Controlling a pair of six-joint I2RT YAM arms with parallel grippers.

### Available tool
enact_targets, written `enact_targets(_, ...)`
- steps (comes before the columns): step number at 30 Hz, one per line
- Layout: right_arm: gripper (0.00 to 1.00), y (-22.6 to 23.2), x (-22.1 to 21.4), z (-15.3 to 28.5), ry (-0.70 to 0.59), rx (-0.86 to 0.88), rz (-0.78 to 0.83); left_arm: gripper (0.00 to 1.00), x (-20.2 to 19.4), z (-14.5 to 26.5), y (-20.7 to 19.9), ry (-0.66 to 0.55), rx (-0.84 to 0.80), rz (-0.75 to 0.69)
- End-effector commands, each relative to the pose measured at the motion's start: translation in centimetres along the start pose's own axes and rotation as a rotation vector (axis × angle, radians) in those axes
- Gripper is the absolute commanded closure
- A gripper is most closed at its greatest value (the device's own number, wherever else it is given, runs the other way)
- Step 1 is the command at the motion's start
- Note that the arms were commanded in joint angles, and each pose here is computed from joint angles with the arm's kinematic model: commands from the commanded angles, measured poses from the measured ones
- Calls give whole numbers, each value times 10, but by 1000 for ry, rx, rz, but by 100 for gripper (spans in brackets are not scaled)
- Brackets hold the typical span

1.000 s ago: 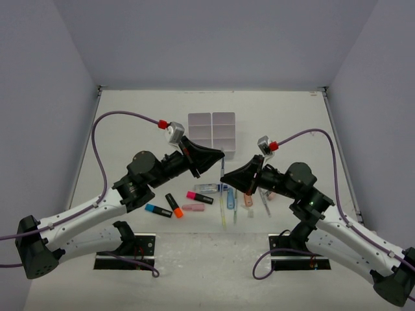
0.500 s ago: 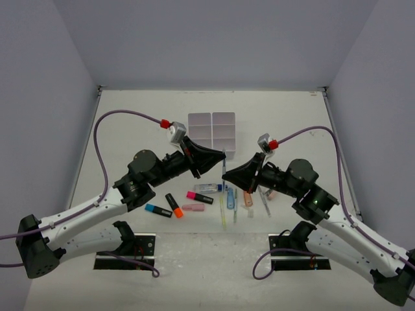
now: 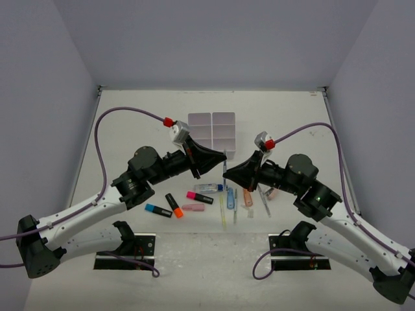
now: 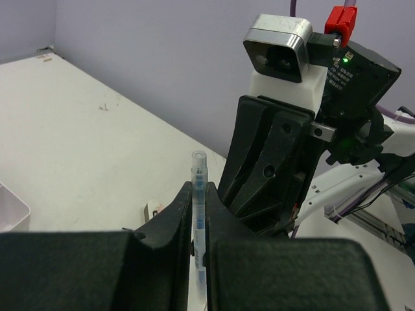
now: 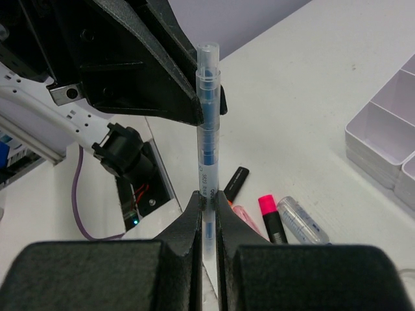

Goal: Sort the stationery into containers
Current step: Close the pen cap on the pen.

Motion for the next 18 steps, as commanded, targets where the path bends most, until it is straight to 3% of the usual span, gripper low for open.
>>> enact_targets(1,100,5,61,3,-177,7,108,81,-25,4,11,121,42,12)
enact_targets(3,100,9,58,2,-172,37,96,66,-21,4,14,101,61,7)
enact_targets(4,100,10,57,1,-171,48,91,64,-18,4,14,88,70,5)
enact_targets(7,100,12,52,-1,-164,66,78,74,-13,4,12,66,70,4)
enact_targets(9,100,13,50,-2,-155,74,69,74,-12,4,10,63,57,3)
enact_targets(12,100,15,47,-3,-149,92,61,98,-10,3,8,55,48,3)
enact_targets(18,98,18,38,-7,-128,126,42,100,-6,8,-5,33,-29,-34)
Point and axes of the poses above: each gripper's point midway between its finger pads, its own z axis back along the fingers, its own y axis along the line the jaws close on, x = y × z, the point moved 2 cm from there along z, back along the fingers, and after that the axes turned 15 degrees about z, right-handed, at the moved point
